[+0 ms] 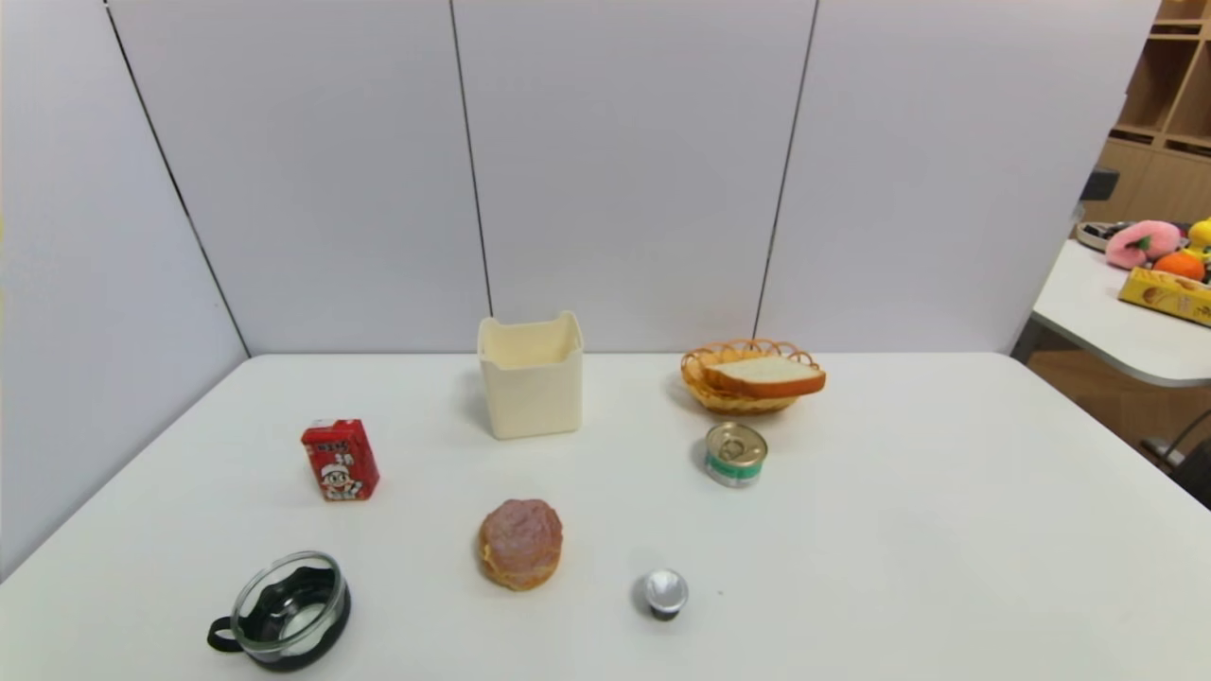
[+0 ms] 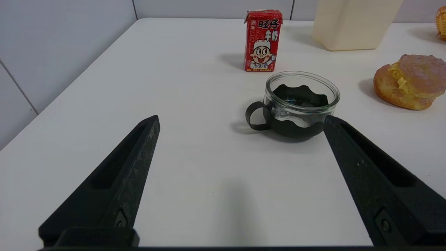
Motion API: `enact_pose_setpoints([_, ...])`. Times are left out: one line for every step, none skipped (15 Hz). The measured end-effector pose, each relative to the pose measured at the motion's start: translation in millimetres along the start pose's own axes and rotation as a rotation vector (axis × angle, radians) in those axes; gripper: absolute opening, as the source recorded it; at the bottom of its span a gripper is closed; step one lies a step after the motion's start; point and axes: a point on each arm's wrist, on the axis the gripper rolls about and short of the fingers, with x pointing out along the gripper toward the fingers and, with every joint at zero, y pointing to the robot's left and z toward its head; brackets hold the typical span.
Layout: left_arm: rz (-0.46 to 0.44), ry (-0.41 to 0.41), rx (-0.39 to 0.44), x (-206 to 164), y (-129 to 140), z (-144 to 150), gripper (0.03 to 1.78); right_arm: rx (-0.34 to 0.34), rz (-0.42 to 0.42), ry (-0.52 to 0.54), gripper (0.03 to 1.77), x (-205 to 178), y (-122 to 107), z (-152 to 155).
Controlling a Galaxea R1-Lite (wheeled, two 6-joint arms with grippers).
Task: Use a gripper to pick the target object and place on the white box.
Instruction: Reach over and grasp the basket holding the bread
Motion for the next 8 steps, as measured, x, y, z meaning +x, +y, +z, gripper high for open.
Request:
enact_pose_setpoints([-0.008, -0.003, 0.024, -0.5, -0.3, 8.1, 1.69, 0.0, 0.0, 0.0, 1.7, 0.0, 0.0, 0.0])
enact_pose_setpoints([-0.018, 0.003, 0.057, -0.6, -0.8, 17.7, 1.69, 0.001, 0.0, 0.0, 1.7, 0.0, 0.0, 0.0])
enact_pose_setpoints([-0.032, 0.019, 0.097, -0.3, -1.3, 29.6, 1.69, 0.0, 0.0, 0.0, 1.7, 0.0, 0.0, 0.0])
enact_pose_setpoints([-0.054, 0.048, 0.136, 1.2, -1.9, 40.1, 1.69, 0.0, 0.0, 0.0, 1.7, 0.0, 0.0, 0.0])
enact_pose_setpoints([-0.079, 0.08, 0.177, 4.0, -2.5, 50.7, 1.69, 0.0, 0.0, 0.0, 1.7, 0.0, 0.0, 0.0])
enact_pose_setpoints([-0.109, 0.116, 0.224, 9.3, -3.1, 61.7, 1.69, 0.0, 0.0, 0.0, 1.7, 0.0, 0.0, 0.0])
enact_pose_setpoints([-0.137, 0.147, 0.267, 16.4, -3.8, 72.1, 1.69, 0.0, 0.0, 0.0, 1.7, 0.0, 0.0, 0.0])
enact_pose_setpoints([-0.167, 0.181, 0.317, 26.3, -4.8, 83.3, 1.69, 0.0, 0.0, 0.0, 1.7, 0.0, 0.0, 0.0])
